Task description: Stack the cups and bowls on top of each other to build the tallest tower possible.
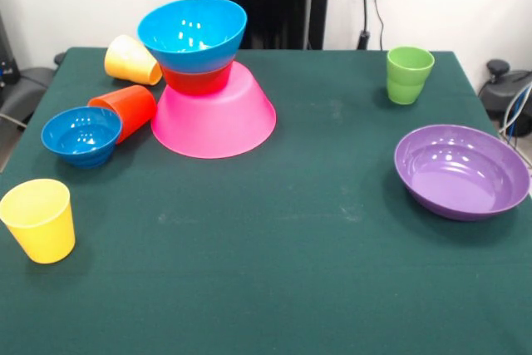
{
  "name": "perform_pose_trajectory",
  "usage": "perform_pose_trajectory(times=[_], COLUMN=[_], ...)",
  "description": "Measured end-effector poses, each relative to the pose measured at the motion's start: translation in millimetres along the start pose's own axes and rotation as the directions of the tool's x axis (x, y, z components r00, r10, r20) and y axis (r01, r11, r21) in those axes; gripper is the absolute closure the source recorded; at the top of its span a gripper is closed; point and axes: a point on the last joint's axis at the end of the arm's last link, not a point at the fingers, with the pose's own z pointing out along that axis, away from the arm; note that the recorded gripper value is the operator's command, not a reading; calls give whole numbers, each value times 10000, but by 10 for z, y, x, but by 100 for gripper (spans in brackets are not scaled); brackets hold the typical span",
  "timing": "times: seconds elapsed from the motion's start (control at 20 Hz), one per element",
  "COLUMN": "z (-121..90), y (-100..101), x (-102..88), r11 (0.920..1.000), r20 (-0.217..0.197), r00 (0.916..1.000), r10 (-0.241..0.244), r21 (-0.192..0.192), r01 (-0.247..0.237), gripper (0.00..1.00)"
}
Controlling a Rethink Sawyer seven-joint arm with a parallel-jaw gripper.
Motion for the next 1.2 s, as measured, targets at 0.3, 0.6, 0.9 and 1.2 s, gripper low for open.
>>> perform_pose_trajectory(times=[0.3, 0.6, 0.9, 1.2], z=[-179, -345, -454, -486], y=[-20, -28, -38, -40], x=[180, 410, 735, 940], r11=[10000, 9996, 9964, 9930], r20=[-169, -401, -684, -754], r00=[9998, 9989, 9945, 9908], r10=[52, 244, 790, 1122], r21=[78, 146, 347, 465], r01=[-51, -239, -768, -1089], gripper=[100, 100, 100, 100])
